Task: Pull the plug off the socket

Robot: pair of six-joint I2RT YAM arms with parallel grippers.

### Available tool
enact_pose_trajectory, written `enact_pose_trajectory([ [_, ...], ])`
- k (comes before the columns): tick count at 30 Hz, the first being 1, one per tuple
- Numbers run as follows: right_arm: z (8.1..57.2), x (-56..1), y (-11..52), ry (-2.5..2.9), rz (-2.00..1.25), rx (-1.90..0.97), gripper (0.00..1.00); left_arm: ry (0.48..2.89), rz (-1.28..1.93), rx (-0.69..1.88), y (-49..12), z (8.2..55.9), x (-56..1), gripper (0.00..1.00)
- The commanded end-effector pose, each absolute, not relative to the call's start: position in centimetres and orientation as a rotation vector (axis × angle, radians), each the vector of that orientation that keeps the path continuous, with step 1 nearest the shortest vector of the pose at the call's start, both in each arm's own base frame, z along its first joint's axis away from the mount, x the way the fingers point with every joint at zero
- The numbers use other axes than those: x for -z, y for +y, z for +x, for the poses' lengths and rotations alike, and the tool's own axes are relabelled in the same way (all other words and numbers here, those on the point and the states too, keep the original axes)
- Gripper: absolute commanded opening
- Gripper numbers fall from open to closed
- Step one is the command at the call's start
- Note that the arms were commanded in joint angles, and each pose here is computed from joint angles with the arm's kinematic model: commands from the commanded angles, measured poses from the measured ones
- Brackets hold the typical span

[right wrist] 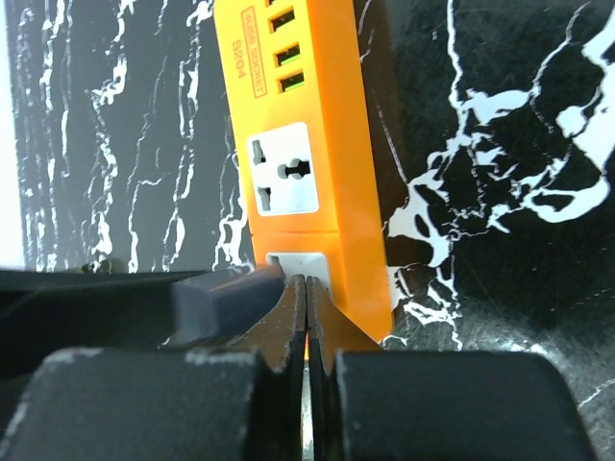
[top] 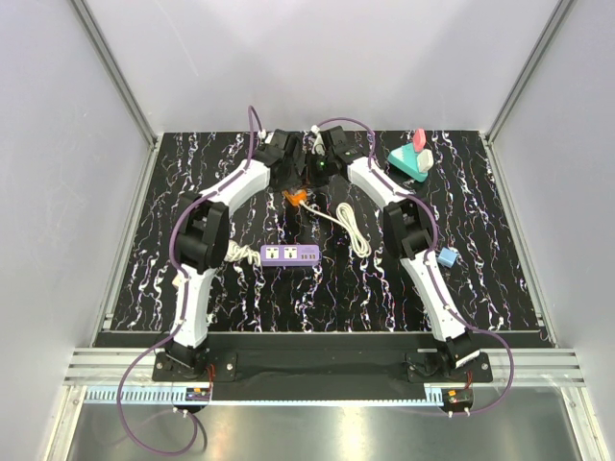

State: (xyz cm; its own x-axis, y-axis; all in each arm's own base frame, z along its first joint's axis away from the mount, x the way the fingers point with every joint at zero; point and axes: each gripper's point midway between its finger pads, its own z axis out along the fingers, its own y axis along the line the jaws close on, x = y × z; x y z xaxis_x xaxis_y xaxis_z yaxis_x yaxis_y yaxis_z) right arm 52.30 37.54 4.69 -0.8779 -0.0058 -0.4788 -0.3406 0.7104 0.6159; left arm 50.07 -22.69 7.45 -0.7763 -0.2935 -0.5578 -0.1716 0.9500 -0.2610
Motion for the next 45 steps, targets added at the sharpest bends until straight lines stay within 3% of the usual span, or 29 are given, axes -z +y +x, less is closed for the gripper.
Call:
enact_pose_trajectory([
  [1, 50.0, 2.3, 36.0, 2.660, -0.276, -0.810, 0.00, 2.153, -0.291, 0.573, -26.9, 53.0, -21.7, 0.00],
  [12, 49.8, 2.4, 36.0, 2.669, -0.289, -0.788, 0.00, 2.109, -0.290, 0.462, -23.8, 51.6, -24.0, 0.00],
  [33, 49.8, 2.3, 36.0, 2.662, -0.307, -0.796, 0.00, 2.360, -0.543, -0.050, -2.4, 36.6, -13.3, 0.00],
  [45, 50.0, 2.3, 36.0, 2.659, -0.296, -0.793, 0.00, 2.448, -0.744, -0.270, 1.9, 33.1, -8.4, 0.00],
])
